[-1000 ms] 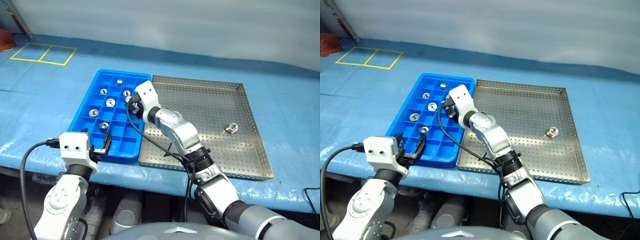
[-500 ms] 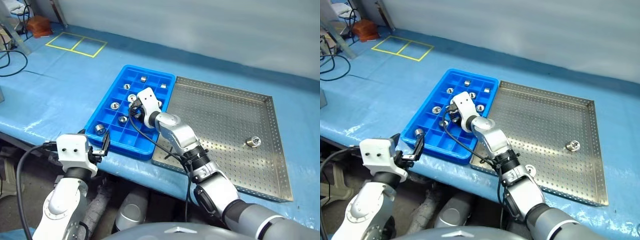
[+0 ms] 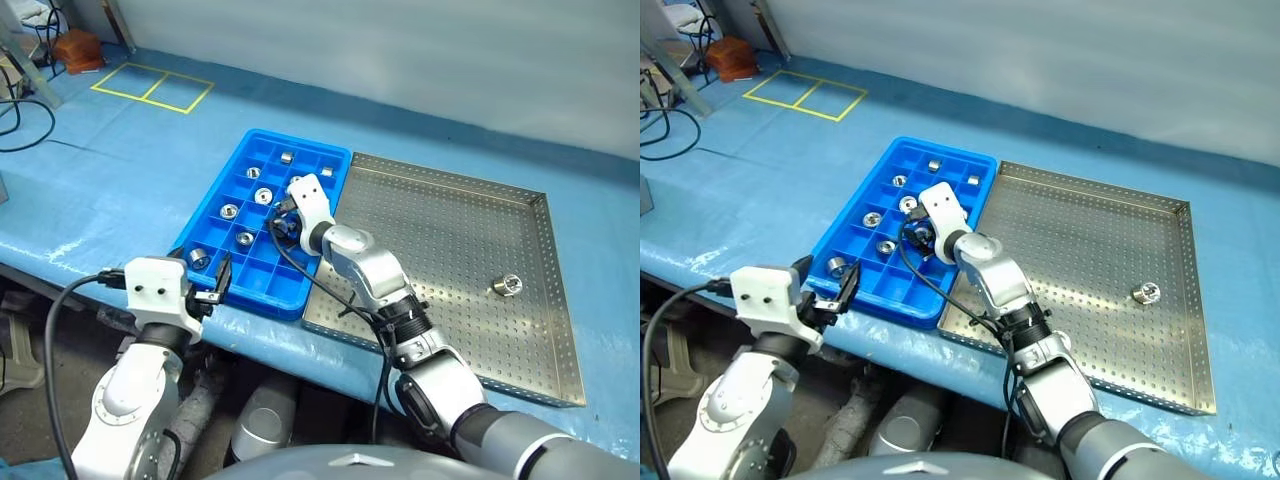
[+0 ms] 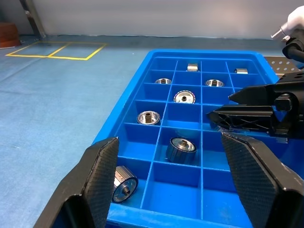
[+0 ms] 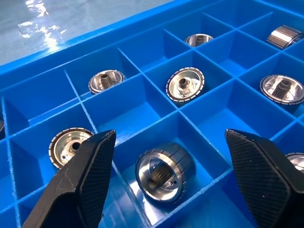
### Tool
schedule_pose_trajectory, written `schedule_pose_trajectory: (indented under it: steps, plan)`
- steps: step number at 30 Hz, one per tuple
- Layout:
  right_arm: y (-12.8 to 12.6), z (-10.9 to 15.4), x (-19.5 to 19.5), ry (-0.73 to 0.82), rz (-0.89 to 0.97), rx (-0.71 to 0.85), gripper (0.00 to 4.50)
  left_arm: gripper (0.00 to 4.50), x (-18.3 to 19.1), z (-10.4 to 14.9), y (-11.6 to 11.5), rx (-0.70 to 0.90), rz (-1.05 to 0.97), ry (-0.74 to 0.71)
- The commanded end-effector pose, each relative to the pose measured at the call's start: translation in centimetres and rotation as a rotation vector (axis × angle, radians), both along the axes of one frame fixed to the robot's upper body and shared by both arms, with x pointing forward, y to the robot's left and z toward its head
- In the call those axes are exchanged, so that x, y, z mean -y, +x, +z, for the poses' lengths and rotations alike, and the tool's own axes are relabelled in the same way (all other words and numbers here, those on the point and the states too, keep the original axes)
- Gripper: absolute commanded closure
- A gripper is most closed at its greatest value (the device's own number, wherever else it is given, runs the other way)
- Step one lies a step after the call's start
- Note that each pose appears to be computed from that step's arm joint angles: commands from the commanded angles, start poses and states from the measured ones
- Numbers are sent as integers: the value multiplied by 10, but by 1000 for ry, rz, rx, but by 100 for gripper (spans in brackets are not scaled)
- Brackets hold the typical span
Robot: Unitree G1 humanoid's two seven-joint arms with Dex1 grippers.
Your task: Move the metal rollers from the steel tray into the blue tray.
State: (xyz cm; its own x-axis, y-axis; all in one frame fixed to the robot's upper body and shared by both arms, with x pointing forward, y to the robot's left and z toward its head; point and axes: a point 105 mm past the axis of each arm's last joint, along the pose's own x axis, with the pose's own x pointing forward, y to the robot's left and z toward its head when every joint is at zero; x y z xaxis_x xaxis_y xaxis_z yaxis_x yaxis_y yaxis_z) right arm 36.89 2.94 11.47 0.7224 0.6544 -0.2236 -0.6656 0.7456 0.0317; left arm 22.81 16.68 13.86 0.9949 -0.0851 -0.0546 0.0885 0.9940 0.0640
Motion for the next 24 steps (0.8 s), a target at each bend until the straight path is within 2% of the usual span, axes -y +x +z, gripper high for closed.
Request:
schedule_pose_trajectory:
  steps: [1, 8, 10, 14, 17, 24]
  plan:
    - [-9, 50, 8, 97, 11, 111, 81, 77, 9, 3, 4, 9, -72, -3]
    - [-21, 48, 74, -76, -138, 116, 81, 77, 31, -9, 15, -39, -246, 32]
    - [-16, 44, 103, -92, -268, 116, 81, 77, 40, -10, 18, -46, -309, 20]
    - [-1, 37, 159, -15, -636, 62, 81, 77, 53, -12, 26, -55, -387, 9]
    - [6, 35, 183, 59, -829, 52, 81, 77, 60, -13, 31, -61, -418, -3]
    - [15, 11, 206, 67, -1035, 1, 81, 77, 67, -14, 40, -64, -473, 6]
